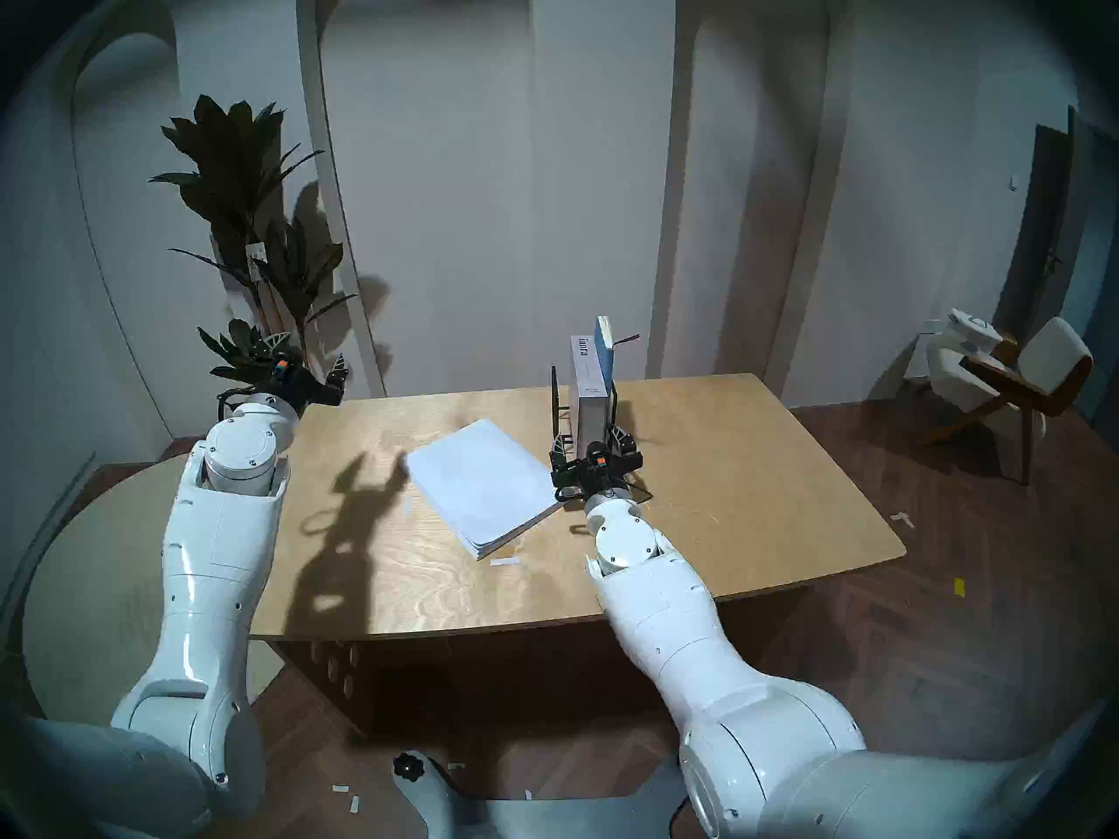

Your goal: Stack the books into one stack

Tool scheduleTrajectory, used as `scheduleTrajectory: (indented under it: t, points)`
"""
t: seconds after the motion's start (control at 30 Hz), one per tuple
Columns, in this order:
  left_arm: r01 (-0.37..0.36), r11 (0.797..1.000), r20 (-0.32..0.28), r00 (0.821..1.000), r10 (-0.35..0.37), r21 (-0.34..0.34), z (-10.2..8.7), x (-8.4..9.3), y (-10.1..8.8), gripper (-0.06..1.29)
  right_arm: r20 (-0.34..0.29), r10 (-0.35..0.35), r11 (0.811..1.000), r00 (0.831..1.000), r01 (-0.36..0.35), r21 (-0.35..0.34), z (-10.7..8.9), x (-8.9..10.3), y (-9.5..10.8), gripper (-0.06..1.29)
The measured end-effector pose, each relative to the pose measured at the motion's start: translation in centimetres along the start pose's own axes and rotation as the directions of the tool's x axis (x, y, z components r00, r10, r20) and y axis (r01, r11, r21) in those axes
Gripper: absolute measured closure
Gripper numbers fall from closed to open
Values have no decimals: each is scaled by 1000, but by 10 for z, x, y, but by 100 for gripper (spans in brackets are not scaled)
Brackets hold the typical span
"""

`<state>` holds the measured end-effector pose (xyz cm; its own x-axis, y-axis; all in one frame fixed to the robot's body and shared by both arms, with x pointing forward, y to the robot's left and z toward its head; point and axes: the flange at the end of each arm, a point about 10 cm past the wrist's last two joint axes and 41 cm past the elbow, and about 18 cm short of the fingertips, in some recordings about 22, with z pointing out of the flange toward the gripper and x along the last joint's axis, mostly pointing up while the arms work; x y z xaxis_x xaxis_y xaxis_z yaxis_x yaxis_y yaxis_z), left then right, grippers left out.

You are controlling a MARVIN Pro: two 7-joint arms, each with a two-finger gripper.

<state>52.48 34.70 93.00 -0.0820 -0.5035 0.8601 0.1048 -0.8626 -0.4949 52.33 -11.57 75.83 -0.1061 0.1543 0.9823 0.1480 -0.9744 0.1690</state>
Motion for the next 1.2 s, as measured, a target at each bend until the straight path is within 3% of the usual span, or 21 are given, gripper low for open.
scheduleTrajectory:
  t: [0.07, 0.1, 0.13, 0.27, 0.53, 0.9, 1.2]
  points:
    - [0, 1000, 0, 1000, 0, 0, 0, 0, 0, 0, -2, -4, 1000, 1000, 4, 1, 0, 0, 0, 27]
    - [0, 1000, 0, 1000, 0, 0, 0, 0, 0, 0, -2, -5, 1000, 1000, 5, -1, 0, 0, 0, 55]
    - [0, 1000, 0, 1000, 0, 0, 0, 0, 0, 0, -3, -9, 1000, 1000, 9, -8, 0, 1, 0, 65]
    - [-1, 1000, 0, 1000, 1, 0, 0, 0, 0, 0, -3, -21, 999, 1000, 21, -46, 0, 1, -1, 64]
    - [-2, 1000, 0, 1000, 2, 0, 0, 0, 0, 0, 0, -36, 989, 999, 35, -145, -3, 0, -4, 77]
    - [-3, 1000, 0, 1000, 3, 0, 0, 0, 0, 0, -39, -44, 985, 998, 36, -171, -6, 5, -7, 77]
    - [-3, 1000, -1, 1000, 3, 0, 0, 0, 0, 0, -106, -33, 980, 994, 12, -197, -7, 22, -5, 77]
